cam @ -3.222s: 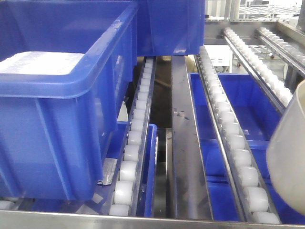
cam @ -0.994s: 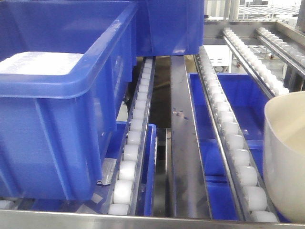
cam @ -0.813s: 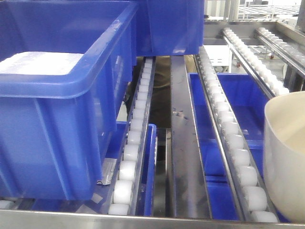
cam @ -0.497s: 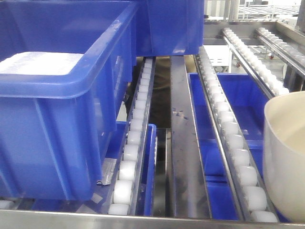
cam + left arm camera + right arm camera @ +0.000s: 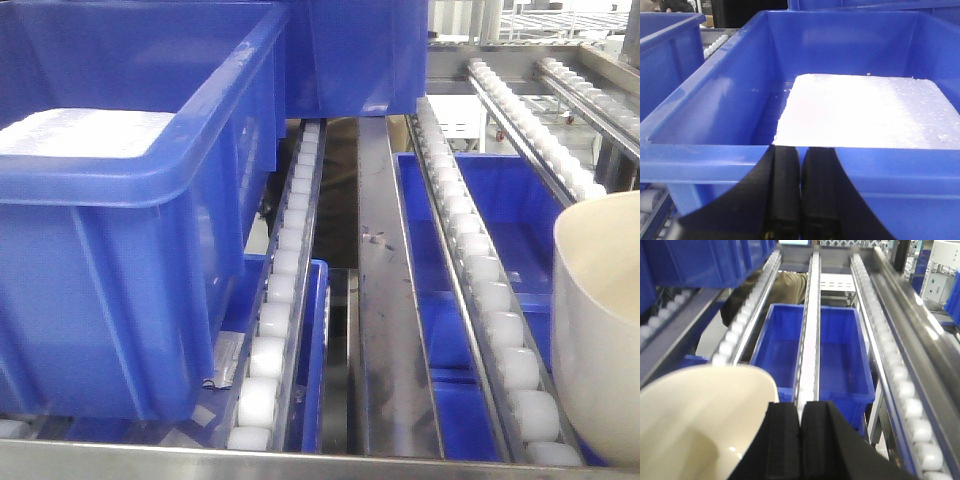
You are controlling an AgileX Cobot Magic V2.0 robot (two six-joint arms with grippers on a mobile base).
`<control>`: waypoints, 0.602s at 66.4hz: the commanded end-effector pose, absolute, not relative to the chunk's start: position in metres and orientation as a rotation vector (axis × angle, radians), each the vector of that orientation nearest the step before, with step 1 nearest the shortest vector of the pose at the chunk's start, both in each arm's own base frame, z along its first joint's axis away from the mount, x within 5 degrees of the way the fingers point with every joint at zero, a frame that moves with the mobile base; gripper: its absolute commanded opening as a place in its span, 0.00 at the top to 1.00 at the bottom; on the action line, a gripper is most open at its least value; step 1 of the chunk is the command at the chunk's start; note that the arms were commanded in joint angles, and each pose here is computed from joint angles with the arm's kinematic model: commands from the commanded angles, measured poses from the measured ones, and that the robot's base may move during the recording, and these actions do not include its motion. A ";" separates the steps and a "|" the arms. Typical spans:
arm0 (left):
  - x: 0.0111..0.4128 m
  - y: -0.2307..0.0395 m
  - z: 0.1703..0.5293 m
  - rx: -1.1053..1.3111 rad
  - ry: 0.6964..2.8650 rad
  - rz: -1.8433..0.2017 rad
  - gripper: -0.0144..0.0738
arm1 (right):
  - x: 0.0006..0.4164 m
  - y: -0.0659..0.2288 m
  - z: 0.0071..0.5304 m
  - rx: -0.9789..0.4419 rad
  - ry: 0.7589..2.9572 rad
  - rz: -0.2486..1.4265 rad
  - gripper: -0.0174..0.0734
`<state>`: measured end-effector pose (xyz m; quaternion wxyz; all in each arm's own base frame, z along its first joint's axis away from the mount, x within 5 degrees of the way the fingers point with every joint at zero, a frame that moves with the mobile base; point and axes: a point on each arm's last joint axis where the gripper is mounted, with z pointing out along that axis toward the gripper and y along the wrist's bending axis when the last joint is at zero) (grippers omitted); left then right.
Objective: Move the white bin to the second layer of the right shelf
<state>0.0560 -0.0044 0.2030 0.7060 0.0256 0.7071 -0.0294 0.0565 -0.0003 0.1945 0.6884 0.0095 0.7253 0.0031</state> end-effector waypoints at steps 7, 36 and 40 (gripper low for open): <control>0.056 -0.005 0.199 0.048 1.514 -0.077 0.74 | 0.054 -0.001 0.214 0.016 1.430 -0.002 0.75; 0.056 -0.005 0.199 0.048 1.514 -0.077 0.74 | 0.054 0.000 0.208 0.015 1.489 0.000 0.75; 0.056 -0.005 0.199 0.048 1.514 -0.077 0.74 | 0.054 0.000 0.208 0.015 1.489 0.000 0.75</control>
